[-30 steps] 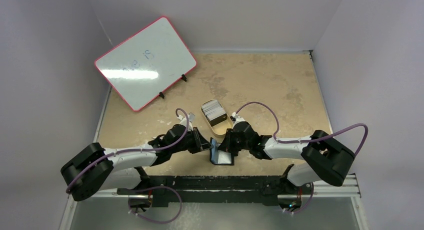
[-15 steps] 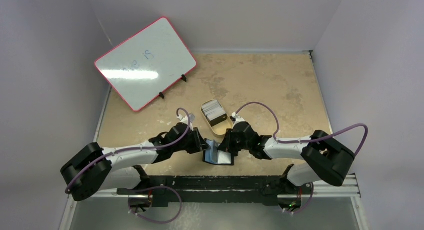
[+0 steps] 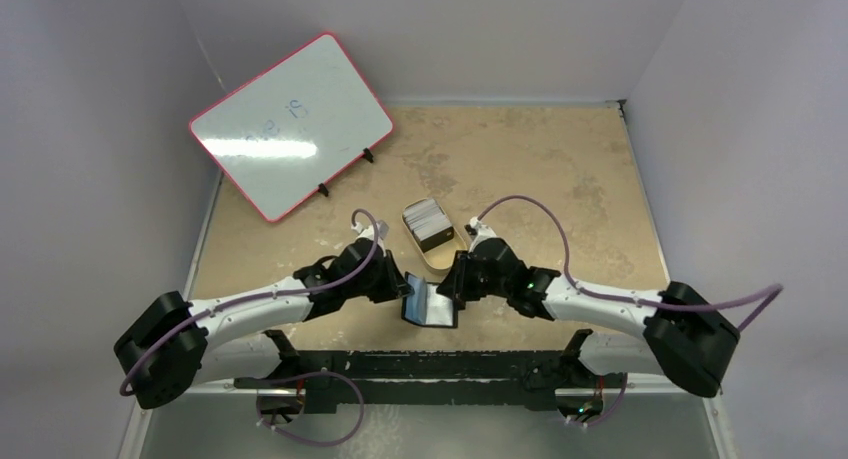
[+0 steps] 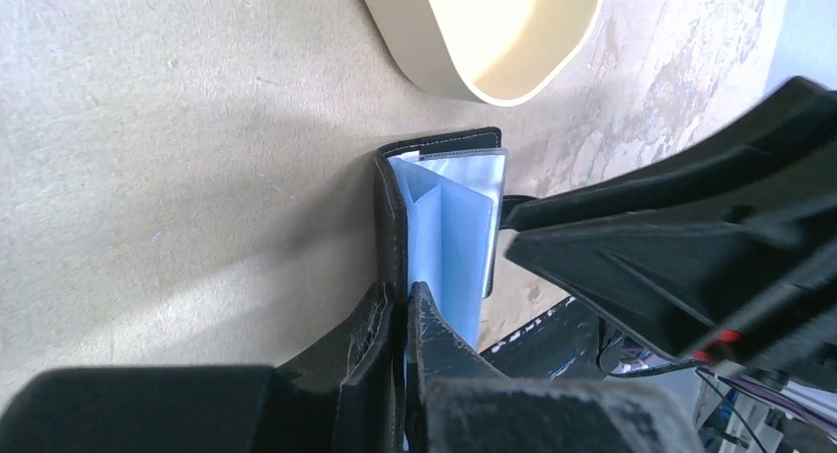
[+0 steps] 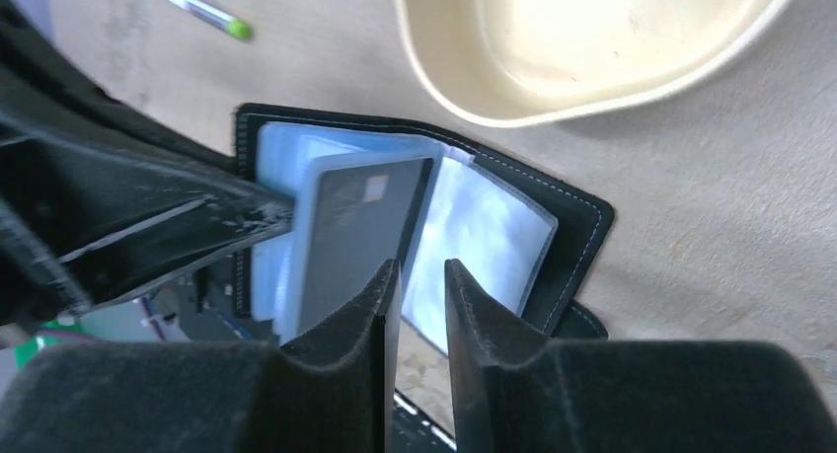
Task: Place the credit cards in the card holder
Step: Insert the credit card into the card holder, then pick up the credit card from the storage box.
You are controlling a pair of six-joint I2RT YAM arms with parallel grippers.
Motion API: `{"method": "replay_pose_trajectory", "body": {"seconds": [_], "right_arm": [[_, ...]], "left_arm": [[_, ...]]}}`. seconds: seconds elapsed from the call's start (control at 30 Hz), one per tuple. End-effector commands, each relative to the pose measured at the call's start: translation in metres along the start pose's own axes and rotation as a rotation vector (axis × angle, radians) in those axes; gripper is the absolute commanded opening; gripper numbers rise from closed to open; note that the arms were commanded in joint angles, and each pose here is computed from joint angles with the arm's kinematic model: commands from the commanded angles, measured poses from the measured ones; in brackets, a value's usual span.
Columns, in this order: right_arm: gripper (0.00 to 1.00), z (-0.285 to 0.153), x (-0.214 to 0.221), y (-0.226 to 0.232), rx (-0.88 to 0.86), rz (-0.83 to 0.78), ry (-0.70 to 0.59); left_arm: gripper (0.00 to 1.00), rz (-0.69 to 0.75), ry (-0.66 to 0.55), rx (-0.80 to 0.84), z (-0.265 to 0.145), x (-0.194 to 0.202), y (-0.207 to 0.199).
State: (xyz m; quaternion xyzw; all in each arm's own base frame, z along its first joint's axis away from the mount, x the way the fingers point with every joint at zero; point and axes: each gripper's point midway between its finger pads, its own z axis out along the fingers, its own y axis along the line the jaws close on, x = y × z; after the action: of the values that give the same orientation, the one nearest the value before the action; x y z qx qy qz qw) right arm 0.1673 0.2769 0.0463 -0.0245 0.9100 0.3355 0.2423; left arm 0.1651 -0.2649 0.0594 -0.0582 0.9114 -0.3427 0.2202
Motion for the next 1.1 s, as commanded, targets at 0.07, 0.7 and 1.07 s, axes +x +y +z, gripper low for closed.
{"method": "replay_pose_trajectory", "body": {"seconds": [0.07, 0.7, 1.07], "right_arm": [[0.33, -0.030, -0.035, 0.043, -0.075, 0.012, -0.108], [0.45, -0.004, -0.024, 0.051, 0.029, -0.022, -0.038], [0.44, -0.039, -0.066, 0.034, 0.159, -0.273, -0.177]], "left_arm": [[0.00, 0.034, -0.048, -0.005, -0.014, -0.017, -0.016], [0.00, 0.015, -0.053, 0.010, -0.011, -0.016, -0.016], [0.22, 0.023, -0.077, -0.105, -0.008, -0.017, 0.011]]}}
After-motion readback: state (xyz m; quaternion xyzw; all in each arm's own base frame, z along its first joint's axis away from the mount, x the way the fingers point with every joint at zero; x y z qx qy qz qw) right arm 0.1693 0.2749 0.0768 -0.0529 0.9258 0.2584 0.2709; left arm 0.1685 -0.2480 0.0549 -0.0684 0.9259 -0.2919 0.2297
